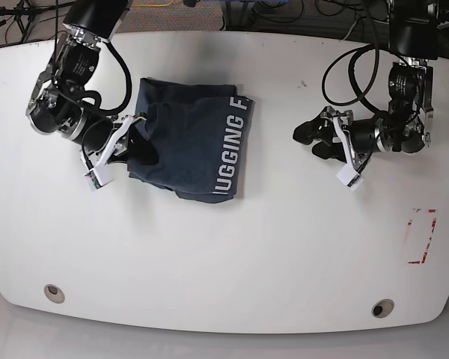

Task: Fold the T-shirt properly
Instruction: 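Push the bundle's edge with the right gripper to square it, then grasp the bundle's corner with the right gripper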

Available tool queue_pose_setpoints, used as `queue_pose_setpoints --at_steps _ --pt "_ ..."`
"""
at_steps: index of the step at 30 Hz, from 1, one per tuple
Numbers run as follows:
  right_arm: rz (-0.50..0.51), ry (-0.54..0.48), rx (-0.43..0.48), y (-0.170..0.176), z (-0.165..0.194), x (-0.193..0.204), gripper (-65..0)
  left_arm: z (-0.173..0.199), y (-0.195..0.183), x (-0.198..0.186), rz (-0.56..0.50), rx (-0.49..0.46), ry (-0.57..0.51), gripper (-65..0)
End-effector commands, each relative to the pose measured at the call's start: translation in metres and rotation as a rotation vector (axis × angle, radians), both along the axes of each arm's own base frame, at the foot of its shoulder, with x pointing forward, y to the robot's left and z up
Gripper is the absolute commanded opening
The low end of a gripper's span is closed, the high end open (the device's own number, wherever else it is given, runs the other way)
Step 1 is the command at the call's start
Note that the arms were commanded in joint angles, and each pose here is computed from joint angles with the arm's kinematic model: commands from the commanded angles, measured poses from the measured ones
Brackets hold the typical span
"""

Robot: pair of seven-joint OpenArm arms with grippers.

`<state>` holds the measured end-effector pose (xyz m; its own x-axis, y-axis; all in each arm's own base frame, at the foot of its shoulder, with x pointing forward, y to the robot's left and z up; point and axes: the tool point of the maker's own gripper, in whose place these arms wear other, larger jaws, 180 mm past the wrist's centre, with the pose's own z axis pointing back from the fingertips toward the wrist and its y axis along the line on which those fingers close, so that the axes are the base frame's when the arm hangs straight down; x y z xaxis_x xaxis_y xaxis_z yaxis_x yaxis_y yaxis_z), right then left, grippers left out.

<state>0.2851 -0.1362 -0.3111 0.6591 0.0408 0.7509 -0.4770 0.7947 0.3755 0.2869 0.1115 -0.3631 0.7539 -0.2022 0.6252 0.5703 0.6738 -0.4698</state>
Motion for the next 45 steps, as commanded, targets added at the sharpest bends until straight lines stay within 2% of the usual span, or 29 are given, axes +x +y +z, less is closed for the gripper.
queue_pose_setpoints --at_steps 1,5,8,9,10,11,17,20,25,29,34,39,45 --pt "-0.010 0.001 -0.018 -0.015 -0.002 0.005 -61.7 0.016 -0.002 0.010 0.000 -0.028 -0.050 -25.3" --pt "-0.018 0.048 -0.024 -0.025 -0.014 0.001 -61.5 0.016 -0.002 0.010 0.000 -0.027 -0.052 -25.3" --pt "-0.023 0.072 -0.038 -0.034 -0.020 -0.001 -56.1 0.016 -0.002 0.010 0.000 -0.027 -0.052 -25.3" --pt "-0.024 0.085 -0.046 -0.038 -0.023 -0.004 -51.2 0.016 -0.002 0.010 0.000 -0.027 -0.053 -25.3" --pt "-0.025 0.086 -0.049 -0.039 -0.024 -0.005 -49.0 0.016 -0.002 0.010 -0.001 -0.029 -0.053 -25.3" --pt "-0.032 0.088 -0.055 -0.043 -0.024 -0.006 -42.8 0.017 -0.003 0.011 -0.001 -0.031 -0.055 -25.3" --pt "-0.093 0.049 -0.091 -0.068 -0.012 -0.010 -14.9 0.025 -0.014 0.019 -0.005 -0.060 -0.082 -25.3" --pt "-0.106 0.010 -0.137 -0.077 0.001 -0.011 -7.9 0.030 -0.021 0.024 -0.008 -0.075 -0.094 -25.3" --pt "-0.107 -0.085 -0.220 -0.084 0.032 -0.013 -10.8 0.041 -0.038 0.031 -0.014 -0.116 -0.127 -25.3" --pt "-0.086 -0.136 -0.235 -0.074 0.045 -0.013 -14.7 0.051 -0.057 0.033 -0.052 -0.116 -0.168 -25.3" --pt "-0.028 -0.166 -0.166 -0.038 0.047 -0.002 -19.2 0.050 -0.072 0.031 -0.099 -0.058 -0.200 -25.3" --pt "0.037 -0.188 -0.124 0.002 0.045 0.015 -28.4 0.047 -0.073 0.031 -0.100 -0.019 -0.215 -25.3" --pt "0.112 -0.192 -0.207 0.041 0.033 0.036 -44.1 0.045 -0.057 0.035 -0.071 0.022 -0.222 -25.3"
